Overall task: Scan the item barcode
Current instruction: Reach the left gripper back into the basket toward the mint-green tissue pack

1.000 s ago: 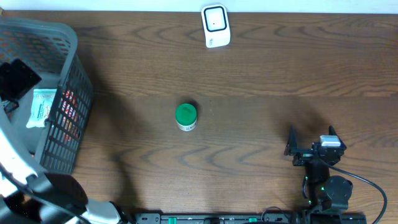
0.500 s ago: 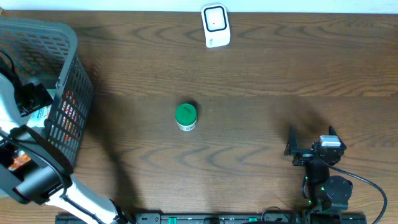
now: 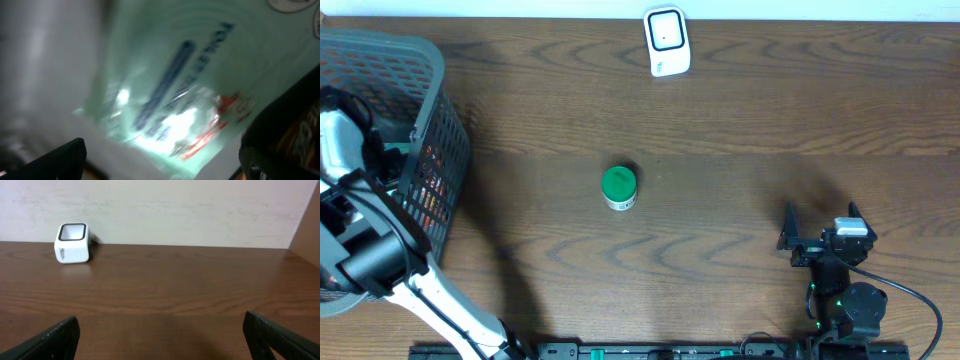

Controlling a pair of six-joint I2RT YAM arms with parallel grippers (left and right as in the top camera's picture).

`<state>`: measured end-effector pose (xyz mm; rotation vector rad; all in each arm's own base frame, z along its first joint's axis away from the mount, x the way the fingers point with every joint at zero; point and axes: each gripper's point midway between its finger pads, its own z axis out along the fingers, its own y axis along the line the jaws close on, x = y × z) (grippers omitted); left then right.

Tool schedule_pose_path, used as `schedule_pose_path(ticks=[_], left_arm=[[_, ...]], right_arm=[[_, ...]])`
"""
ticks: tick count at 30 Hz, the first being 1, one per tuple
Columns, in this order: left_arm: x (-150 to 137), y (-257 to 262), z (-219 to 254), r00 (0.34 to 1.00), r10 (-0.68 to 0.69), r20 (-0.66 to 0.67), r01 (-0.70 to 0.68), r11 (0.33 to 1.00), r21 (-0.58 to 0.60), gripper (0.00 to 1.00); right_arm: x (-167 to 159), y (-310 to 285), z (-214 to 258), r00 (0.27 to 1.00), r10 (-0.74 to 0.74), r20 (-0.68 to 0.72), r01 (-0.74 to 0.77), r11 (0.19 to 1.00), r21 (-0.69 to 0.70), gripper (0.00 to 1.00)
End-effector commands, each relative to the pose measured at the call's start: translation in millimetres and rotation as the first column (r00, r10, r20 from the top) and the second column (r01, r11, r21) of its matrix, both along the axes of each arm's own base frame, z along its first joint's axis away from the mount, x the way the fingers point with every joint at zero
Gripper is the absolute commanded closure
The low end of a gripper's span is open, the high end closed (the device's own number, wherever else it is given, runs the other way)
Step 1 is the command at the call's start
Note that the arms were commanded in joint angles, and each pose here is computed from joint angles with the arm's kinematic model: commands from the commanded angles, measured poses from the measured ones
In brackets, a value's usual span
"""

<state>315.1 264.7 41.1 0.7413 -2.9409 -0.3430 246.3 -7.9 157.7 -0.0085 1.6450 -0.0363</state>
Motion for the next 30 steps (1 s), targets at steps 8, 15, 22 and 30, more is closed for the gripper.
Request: schedule_pose_path(ticks=[8, 15, 22, 30], left_arm=[[-0.2, 0.7, -23.4, 0.992, -0.056, -0.113, 0.064, 0.996, 0.068, 0.25], [2.3, 4.2, -23.6, 0.994, -0.049, -0.098, 0.057, 0.995, 0.080, 0.80], [5.7, 6.2, -22.8, 0.996, -0.042, -0.082, 0.050, 0.995, 0.092, 0.93], [21.7, 22.7, 22.5, 1.000, -0.027, 0.012, 0.024, 0.979, 0.201, 0.93]], right_arm=[[-0.1, -3.6, -1.5, 1.000, -0.019, -0.002, 0.019, 1.000, 0.016, 0.01], [-0.1, -3.6, -1.5, 1.000, -0.019, -0.002, 0.019, 1.000, 0.016, 0.01], [-0.1, -3.7, -1.6, 1.000, -0.019, -0.003, 0.019, 1.000, 0.016, 0.01], [-0.1, -3.7, -1.5, 1.000, -0.019, -0.002, 0.019, 1.000, 0.016, 0.01]])
